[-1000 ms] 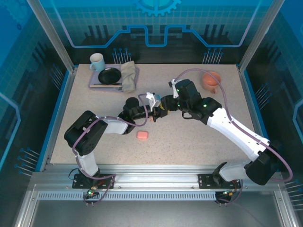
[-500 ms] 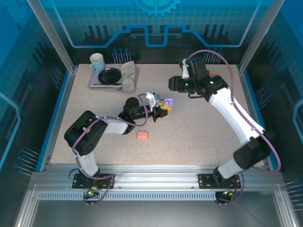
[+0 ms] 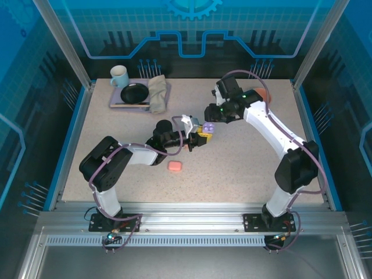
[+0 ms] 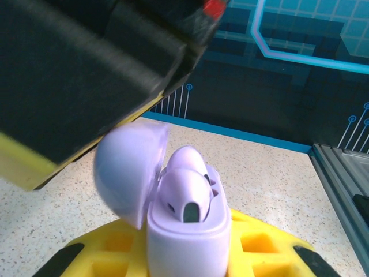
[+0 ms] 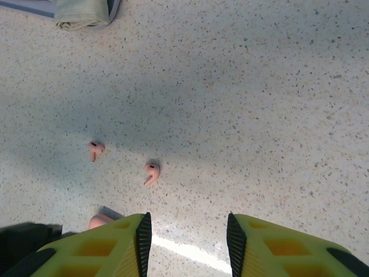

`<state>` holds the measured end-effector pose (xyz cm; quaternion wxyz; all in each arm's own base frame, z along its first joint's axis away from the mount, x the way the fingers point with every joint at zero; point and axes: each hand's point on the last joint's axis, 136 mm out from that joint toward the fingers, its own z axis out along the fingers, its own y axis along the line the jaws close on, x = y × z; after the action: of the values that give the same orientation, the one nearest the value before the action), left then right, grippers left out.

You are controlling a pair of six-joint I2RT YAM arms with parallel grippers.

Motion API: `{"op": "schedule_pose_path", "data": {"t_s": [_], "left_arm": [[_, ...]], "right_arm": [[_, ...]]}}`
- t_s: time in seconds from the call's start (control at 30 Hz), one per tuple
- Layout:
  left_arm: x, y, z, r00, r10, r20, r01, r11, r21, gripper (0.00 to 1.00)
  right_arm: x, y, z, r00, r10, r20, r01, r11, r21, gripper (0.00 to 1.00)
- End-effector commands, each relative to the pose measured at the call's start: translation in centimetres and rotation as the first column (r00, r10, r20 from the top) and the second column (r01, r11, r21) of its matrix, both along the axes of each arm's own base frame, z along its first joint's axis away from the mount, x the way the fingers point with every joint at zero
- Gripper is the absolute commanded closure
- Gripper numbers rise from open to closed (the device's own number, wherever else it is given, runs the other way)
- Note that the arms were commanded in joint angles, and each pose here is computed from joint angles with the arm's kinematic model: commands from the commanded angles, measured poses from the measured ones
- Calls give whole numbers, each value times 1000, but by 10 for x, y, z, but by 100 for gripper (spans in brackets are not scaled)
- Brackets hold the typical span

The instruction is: Insert the wireless bluetooth earbuds into the charging case

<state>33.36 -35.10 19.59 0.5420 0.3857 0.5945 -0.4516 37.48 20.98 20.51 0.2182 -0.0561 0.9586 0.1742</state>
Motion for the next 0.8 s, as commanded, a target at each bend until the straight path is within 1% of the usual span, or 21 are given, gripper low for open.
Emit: {"op": "schedule_pose_path", "data": {"t_s": [0.0, 0.13, 0.2, 0.27, 0.33, 0.4, 0.47, 0.53, 0.6, 0.67, 0.73, 0.77], "left_arm": [[16, -1, 29, 998, 49, 46, -46, 997, -63, 100], [22, -3, 28, 998, 61, 25, -59, 996, -62, 100], [25, -5, 27, 998, 60, 4, -60, 997, -57, 100], [29, -7, 20, 997, 61, -40, -63, 997, -42, 100], [39, -12, 11, 988, 68, -136, -73, 997, -30, 100], [49, -20, 1, 960, 75, -271, -86, 996, -30, 100], [64, -29, -11, 900, 95, -425, -117, 993, -26, 100], [75, -43, -33, 793, 99, -601, -118, 993, 8, 100], [84, -56, -49, 689, 111, -716, -118, 992, 41, 100], [91, -65, -63, 583, 120, -803, -133, 990, 51, 100], [100, -67, -85, 445, 165, -880, -176, 980, 95, 100], [103, -69, -90, 405, 174, -898, -178, 978, 109, 100]], "right_arm": [[-45, 5, -5, 995, 73, -66, -73, 997, -7, 59], [-65, 0, -11, 995, 61, -73, -62, 998, -11, 61], [-67, -10, -12, 998, 18, -63, -19, 1000, -22, 60], [-61, -30, -9, 997, -70, -40, 68, 997, -42, 58], [-52, -61, -9, 980, -200, -21, 199, 979, -37, 56], [-45, -89, -13, 951, -307, -26, 307, 952, -16, 55], [-42, -110, -19, 926, -376, -37, 376, 927, -1, 55], [-41, -125, -27, 905, -422, -50, 422, 906, 0, 55], [-40, -131, -33, 897, -438, -58, 439, 899, -2, 55], [-39, -131, -39, 895, -439, -73, 440, 898, -10, 55], [-39, -132, -44, 892, -444, -83, 444, 896, -15, 55], [-39, -132, -46, 892, -443, -86, 444, 896, -15, 55]]}}
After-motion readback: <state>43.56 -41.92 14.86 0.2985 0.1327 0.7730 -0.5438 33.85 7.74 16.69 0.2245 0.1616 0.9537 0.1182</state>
